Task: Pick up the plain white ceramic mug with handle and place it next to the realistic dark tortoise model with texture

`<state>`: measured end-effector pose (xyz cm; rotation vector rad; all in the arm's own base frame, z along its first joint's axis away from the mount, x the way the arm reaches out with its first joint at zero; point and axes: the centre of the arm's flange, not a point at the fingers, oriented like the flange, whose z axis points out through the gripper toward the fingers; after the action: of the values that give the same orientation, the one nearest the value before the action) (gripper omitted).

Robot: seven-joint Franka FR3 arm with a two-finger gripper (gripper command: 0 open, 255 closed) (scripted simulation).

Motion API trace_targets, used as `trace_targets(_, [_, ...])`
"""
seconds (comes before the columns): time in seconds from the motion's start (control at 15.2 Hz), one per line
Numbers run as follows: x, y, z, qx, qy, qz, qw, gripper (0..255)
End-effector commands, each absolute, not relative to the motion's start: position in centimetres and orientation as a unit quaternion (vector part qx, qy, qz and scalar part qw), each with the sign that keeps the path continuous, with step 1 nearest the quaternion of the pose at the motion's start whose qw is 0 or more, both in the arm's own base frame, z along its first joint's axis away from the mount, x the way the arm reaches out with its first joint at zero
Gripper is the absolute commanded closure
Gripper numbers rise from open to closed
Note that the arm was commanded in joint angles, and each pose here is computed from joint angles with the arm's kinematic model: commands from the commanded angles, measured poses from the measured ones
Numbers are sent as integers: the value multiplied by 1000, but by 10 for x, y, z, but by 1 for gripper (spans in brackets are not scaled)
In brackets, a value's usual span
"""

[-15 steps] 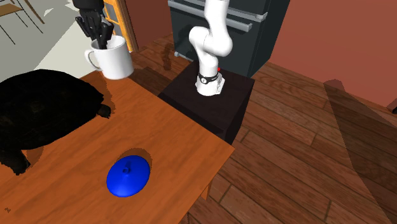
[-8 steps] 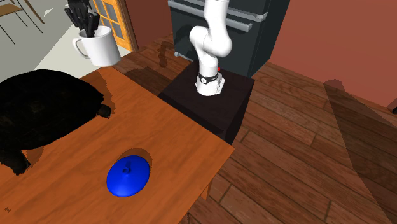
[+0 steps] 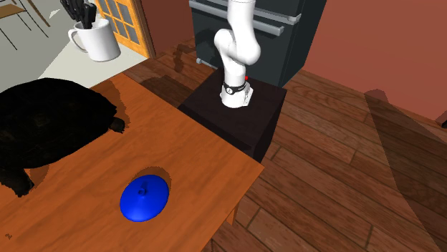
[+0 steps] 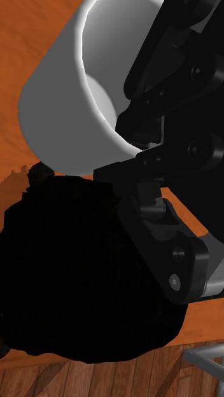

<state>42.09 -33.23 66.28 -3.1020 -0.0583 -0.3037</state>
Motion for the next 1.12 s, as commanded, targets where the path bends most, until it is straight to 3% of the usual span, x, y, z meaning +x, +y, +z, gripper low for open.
trace_targets(0.0, [413,-357,662,-995,-20,-98,12,255])
trace_targets(0.4, [390,-437,662,-995,-20,-98,12,255])
trace_targets(1.06, [390,-437,610,-995,-20,-98,12,255])
